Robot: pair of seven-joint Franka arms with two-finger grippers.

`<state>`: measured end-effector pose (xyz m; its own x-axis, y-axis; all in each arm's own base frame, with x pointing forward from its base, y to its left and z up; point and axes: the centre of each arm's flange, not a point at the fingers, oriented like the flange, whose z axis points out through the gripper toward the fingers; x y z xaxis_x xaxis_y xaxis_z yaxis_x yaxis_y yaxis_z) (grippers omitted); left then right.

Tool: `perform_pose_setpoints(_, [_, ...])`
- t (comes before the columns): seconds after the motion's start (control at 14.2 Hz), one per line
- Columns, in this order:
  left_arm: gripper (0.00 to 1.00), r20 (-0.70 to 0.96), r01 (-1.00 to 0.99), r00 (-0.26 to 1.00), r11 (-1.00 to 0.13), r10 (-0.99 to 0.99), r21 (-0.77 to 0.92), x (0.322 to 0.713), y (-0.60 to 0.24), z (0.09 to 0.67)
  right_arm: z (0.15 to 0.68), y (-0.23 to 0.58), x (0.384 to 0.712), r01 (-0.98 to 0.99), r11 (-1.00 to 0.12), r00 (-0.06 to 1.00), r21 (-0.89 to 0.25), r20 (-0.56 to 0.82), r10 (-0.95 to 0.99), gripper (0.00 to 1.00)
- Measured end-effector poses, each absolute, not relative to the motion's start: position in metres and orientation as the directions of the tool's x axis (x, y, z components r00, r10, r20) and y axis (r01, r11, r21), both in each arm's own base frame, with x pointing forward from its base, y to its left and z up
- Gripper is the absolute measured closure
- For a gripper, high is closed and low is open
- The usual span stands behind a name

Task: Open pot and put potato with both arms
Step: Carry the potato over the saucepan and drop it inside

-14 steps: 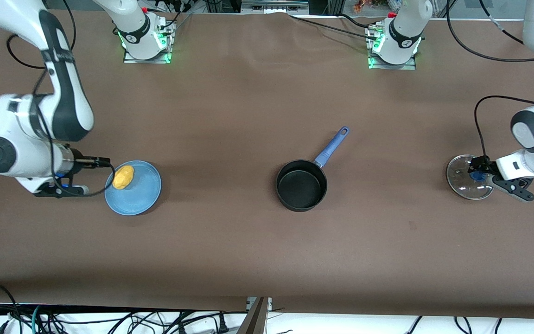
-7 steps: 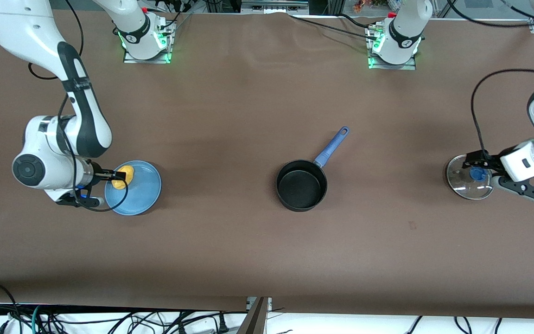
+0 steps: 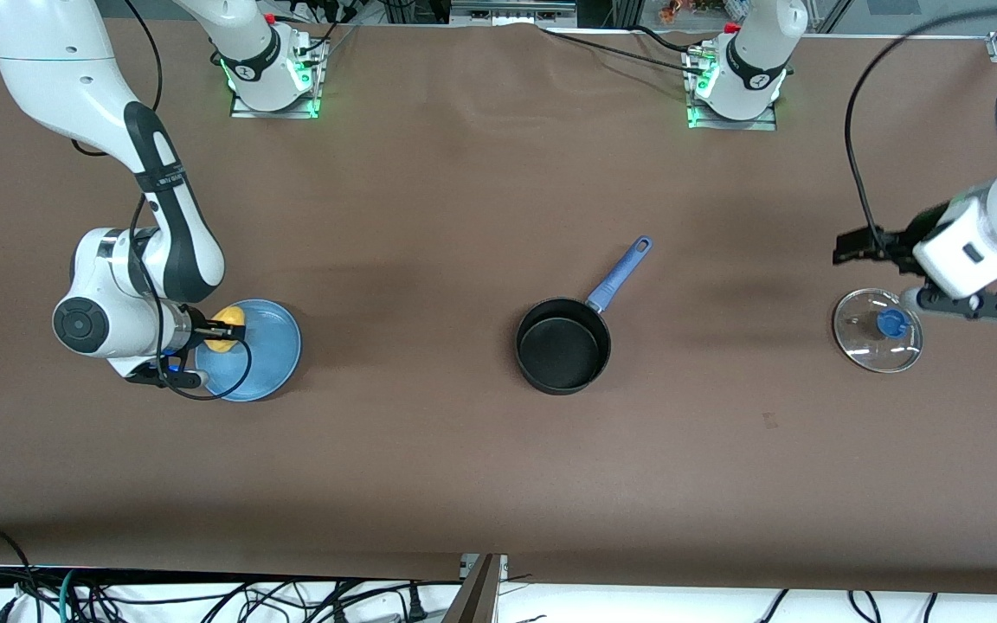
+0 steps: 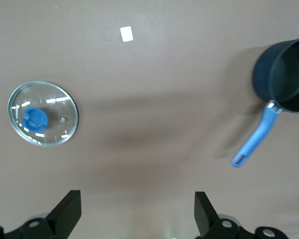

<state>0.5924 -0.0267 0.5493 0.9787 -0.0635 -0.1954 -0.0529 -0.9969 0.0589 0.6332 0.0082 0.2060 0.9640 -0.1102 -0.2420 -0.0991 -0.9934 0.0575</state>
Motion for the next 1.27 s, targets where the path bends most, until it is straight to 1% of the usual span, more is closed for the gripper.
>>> perform_pose_setpoints(0.14, [0.0, -0.159, -0.045, 0.986, -0.997, -0.053, 0.056, 0.589, -0.031, 0.577, 0.217, 0.019, 0.639, -0.145, -0.988, 0.961, 0.056, -0.23, -0.154, 0.38])
perform_pose_setpoints(0.35, [0.0, -0.175, 0.0, 0.984, -0.999, -0.009, 0.053, 0.58, -0.027, 0.595, 0.264, 0.069, 0.653, -0.265, -0.964, 0.921, 0.034, -0.285, -0.264, 0.38])
perform_pose_setpoints(0.49, [0.0, -0.186, 0.055, 0.981, -0.997, 0.044, 0.054, 0.578, -0.031, 0.597, 0.297, 0.117, 0.658, -0.401, -0.916, 0.866, -0.033, -0.339, -0.367, 0.38])
perform_pose_setpoints(0.64, [0.0, -0.192, 0.059, 0.98, -0.997, 0.048, 0.053, 0.578, -0.031, 0.594, 0.32, 0.167, 0.659, -0.546, -0.834, 0.787, -0.085, -0.394, -0.475, 0.38])
perform_pose_setpoints(0.85, [0.0, -0.207, 0.052, 0.978, -0.997, 0.04, 0.053, 0.579, -0.031, 0.589, 0.339, 0.255, 0.643, -0.688, -0.722, 0.667, -0.078, -0.46, -0.586, 0.39])
perform_pose_setpoints(1.06, [0.0, -0.212, 0.054, 0.976, -0.997, 0.042, 0.053, 0.58, -0.031, 0.587, 0.358, 0.355, 0.623, -0.816, -0.561, 0.545, -0.14, -0.509, -0.666, 0.39])
perform_pose_setpoints(1.27, [0.0, -0.214, 0.066, 0.975, -0.997, 0.054, 0.051, 0.581, -0.027, 0.586, 0.382, 0.437, 0.602, -0.882, -0.433, 0.46, -0.186, -0.54, -0.705, 0.39])
